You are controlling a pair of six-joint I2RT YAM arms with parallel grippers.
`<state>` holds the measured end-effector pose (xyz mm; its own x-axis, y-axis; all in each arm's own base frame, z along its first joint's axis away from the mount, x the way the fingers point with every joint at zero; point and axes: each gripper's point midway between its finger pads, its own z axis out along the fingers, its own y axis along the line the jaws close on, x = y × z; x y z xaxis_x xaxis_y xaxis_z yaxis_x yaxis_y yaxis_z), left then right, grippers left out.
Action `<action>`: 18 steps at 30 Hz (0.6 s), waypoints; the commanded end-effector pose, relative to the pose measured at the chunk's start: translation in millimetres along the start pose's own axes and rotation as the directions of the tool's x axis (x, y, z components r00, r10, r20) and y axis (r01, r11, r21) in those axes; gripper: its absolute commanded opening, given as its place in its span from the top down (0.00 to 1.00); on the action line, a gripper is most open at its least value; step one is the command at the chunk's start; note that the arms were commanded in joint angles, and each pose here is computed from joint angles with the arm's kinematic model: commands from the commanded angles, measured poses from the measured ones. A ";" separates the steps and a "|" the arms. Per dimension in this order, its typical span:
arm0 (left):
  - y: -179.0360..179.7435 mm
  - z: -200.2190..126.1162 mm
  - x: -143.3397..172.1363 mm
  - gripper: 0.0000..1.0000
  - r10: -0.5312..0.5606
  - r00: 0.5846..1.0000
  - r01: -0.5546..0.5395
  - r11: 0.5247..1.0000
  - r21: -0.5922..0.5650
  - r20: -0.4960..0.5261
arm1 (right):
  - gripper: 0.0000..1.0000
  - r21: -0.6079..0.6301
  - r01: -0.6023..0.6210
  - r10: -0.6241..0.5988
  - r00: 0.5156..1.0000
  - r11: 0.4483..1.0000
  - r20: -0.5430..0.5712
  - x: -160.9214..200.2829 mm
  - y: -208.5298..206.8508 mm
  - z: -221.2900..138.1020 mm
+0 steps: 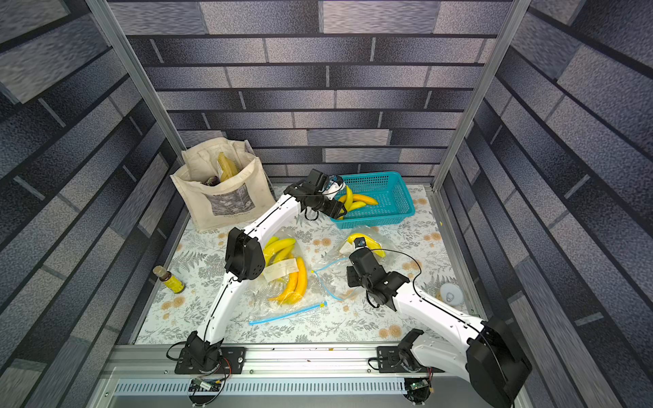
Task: Open the zip-top bag and take out the banana
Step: Place the banana in the basket, then pick up the banana from the zipper food storage bag.
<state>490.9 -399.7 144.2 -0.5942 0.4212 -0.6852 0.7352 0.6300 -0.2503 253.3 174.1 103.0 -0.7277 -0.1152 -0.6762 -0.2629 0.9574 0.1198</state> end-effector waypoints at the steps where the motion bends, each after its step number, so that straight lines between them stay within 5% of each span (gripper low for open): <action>1: -28.3 -59.2 -18.4 0.02 0.064 0.993 -0.058 0.996 -0.063 0.098 | 1.00 0.005 -0.001 0.001 1.000 1.000 0.019 -1.5 -0.6 -0.7; 6: -46.3 -102.8 29.6 0.00 0.043 0.990 -0.029 0.994 -0.101 0.138 | 1.00 0.014 0.001 -0.002 0.999 1.000 0.037 -7.7 -1.6 -4.6; 10: -72.9 -120.9 84.7 0.00 0.138 0.988 -0.125 0.978 -0.164 0.067 | 1.00 0.027 0.011 -0.012 0.999 1.000 0.047 -11.2 -4.4 -9.9; 18: -108.9 -142.5 135.8 0.00 0.176 0.984 -0.167 0.970 -0.176 0.039 | 1.00 0.030 0.005 -0.006 0.999 1.000 0.044 -9.2 -5.8 -10.2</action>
<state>282.3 -326.7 174.7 -0.4512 0.5126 -0.7305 0.7825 0.6208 -0.0476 255.5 169.3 113.6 -0.7025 -0.1007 -0.7045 -0.2502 0.9617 0.1119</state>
